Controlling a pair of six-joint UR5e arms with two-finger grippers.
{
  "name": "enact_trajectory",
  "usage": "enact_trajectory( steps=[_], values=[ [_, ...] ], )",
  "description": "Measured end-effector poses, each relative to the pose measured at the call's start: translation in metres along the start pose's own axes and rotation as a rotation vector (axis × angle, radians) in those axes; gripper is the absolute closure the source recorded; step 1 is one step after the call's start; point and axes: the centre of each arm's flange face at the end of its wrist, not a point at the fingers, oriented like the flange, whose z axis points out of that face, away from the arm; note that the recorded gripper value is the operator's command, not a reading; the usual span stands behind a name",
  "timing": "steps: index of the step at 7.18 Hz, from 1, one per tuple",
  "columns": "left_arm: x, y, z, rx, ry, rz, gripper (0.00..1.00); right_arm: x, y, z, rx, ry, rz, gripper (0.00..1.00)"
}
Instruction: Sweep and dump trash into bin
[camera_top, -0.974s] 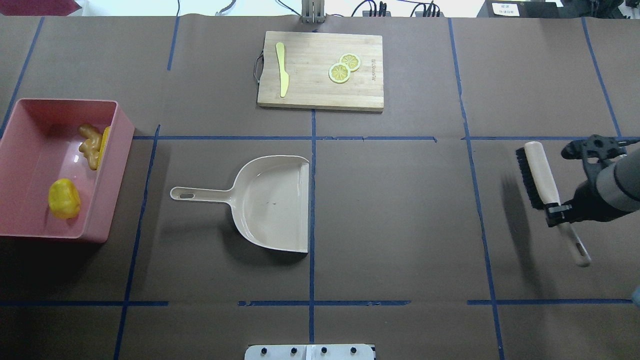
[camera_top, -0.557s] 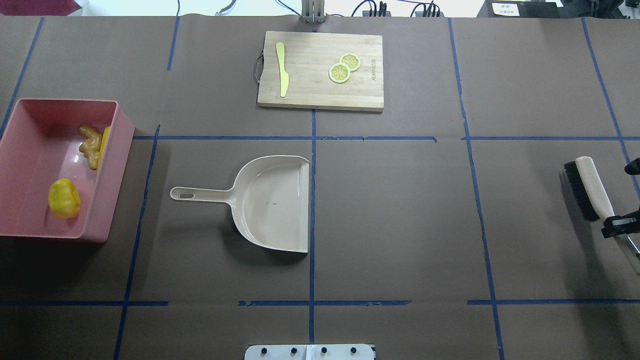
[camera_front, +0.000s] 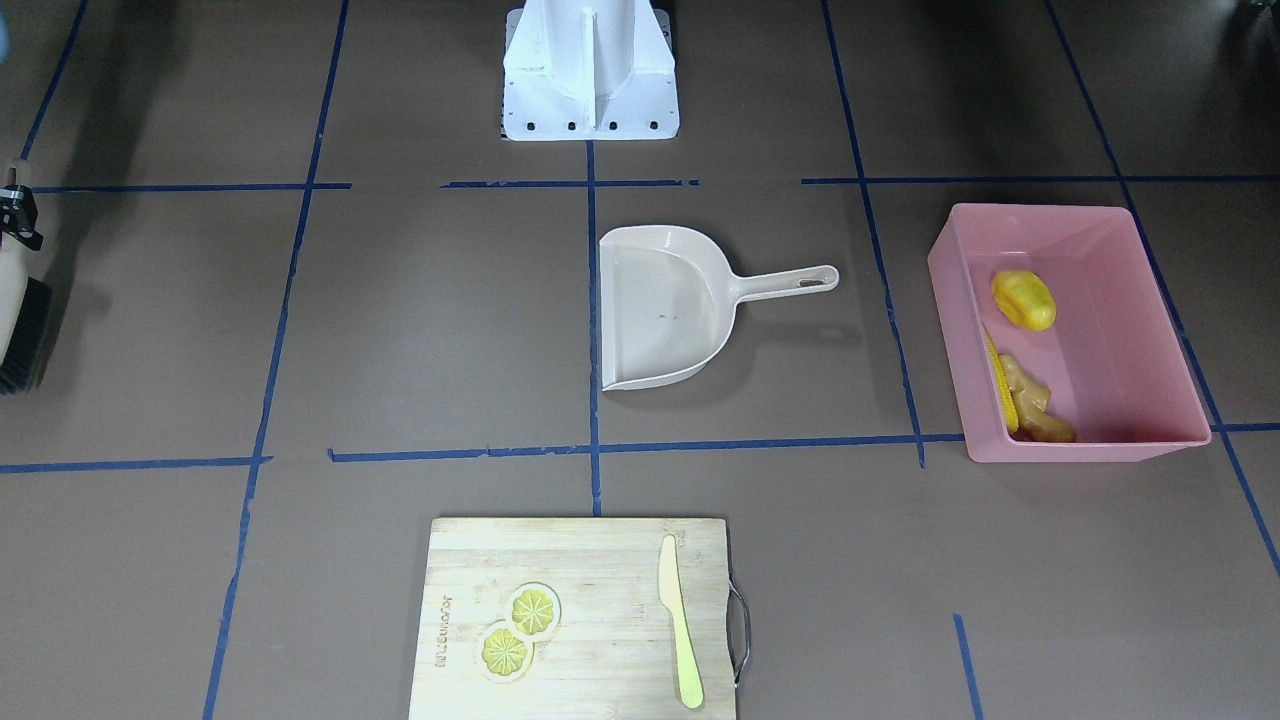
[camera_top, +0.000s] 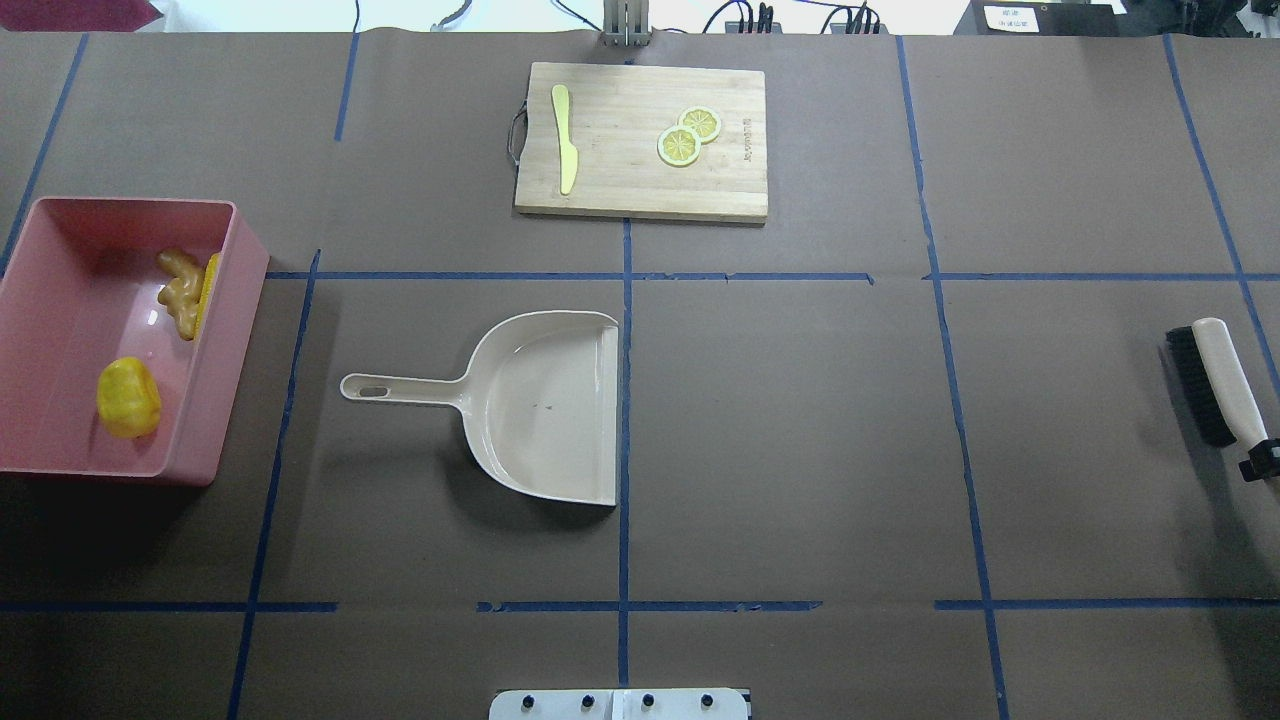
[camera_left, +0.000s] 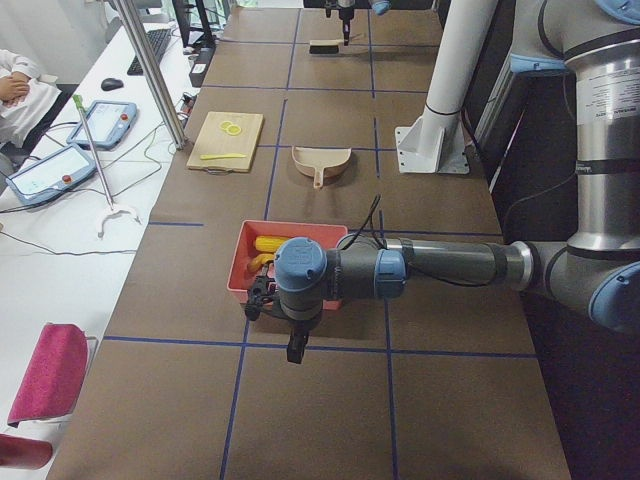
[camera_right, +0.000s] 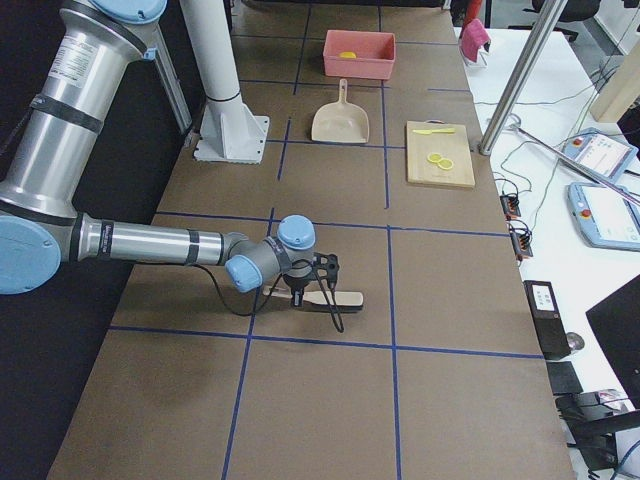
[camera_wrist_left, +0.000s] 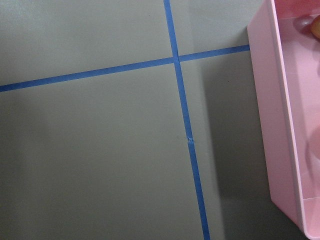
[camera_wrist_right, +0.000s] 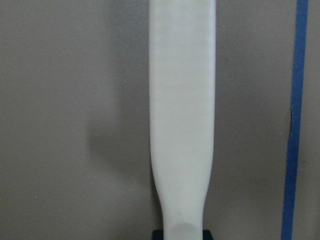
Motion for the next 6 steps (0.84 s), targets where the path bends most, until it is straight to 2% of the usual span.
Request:
enact_trajectory(
  steps=[1,2,3,4,6],
  values=[
    [0.0,0.0,0.0,-0.001,0.0,0.0,0.0,0.003,0.001,0.002,-0.002,0.005,0.005,0.81],
    [0.0,0.0,0.001,-0.001,0.0,0.0,0.0,0.004,0.0,0.004,-0.004,0.009,0.008,0.66],
    [0.0,0.0,0.001,-0.002,0.0,0.0,0.0,0.005,-0.002,0.007,-0.007,0.012,0.01,0.36],
    [0.0,0.0,0.001,-0.002,0.0,0.0,0.0,0.004,-0.005,0.009,-0.007,0.012,0.01,0.0],
    [0.0,0.0,0.001,-0.002,0.0,0.0,0.0,0.0,-0.01,0.008,0.001,0.005,0.009,0.0]
  ],
)
